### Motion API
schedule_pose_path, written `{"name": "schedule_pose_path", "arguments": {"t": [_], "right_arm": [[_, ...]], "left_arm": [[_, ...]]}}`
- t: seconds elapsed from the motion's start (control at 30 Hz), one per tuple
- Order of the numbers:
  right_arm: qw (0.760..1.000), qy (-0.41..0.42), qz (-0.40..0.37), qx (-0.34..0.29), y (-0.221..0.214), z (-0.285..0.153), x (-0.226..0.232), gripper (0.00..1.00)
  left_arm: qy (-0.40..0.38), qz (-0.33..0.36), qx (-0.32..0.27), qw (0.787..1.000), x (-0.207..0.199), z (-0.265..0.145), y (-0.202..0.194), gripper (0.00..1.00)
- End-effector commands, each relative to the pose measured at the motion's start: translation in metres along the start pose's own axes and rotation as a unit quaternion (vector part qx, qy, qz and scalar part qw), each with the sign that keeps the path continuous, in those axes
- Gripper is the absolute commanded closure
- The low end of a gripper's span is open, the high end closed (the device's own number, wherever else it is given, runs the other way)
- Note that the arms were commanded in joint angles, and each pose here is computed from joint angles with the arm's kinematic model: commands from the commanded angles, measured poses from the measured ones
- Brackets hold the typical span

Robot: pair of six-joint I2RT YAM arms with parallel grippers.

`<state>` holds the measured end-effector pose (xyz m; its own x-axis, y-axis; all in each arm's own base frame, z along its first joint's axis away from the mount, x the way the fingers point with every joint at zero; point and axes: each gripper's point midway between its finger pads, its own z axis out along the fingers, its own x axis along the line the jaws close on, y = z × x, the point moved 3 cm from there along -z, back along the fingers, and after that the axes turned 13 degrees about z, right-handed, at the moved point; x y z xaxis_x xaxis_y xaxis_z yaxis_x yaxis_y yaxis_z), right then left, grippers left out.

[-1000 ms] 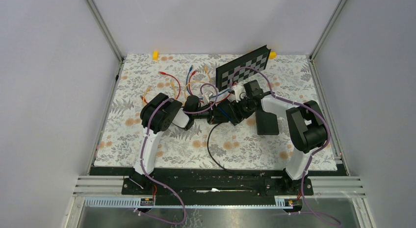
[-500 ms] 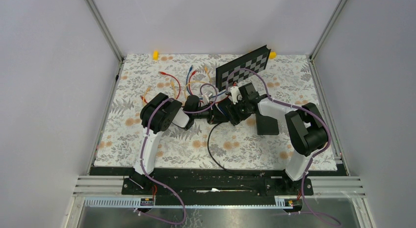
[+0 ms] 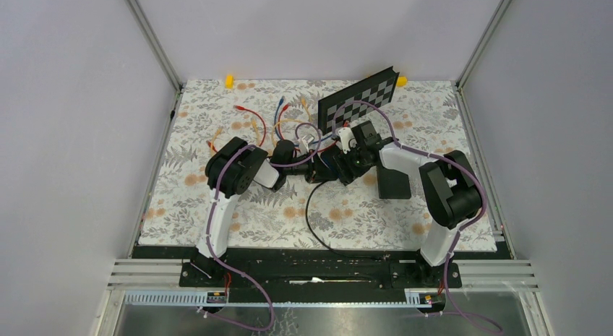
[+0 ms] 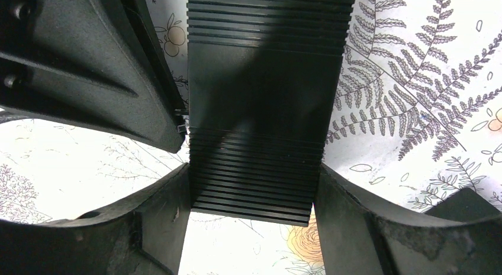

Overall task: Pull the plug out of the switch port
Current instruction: Pull the connector from the switch port.

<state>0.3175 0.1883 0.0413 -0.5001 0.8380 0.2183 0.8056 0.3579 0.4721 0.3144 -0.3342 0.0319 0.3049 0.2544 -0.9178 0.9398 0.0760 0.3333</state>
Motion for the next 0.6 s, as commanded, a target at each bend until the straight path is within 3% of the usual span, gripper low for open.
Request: {"name": "schedule_pose_path", "arguments": {"t": [0.0,0.57], "right_arm": [[0.999,0.007,-0.008,0.048,-0.015,0.006,-0.003,0.66],[0.998,-0.042,0.027,0.049,-0.016,0.011,-0.015,0.67]], "left_arm": [[0.063,0.003,0.007,0.998,0.033,-0.006,-0.013,1.0],[0.052,-0.023,0.0,0.998,0.023,-0.004,-0.017,1.0]]}}
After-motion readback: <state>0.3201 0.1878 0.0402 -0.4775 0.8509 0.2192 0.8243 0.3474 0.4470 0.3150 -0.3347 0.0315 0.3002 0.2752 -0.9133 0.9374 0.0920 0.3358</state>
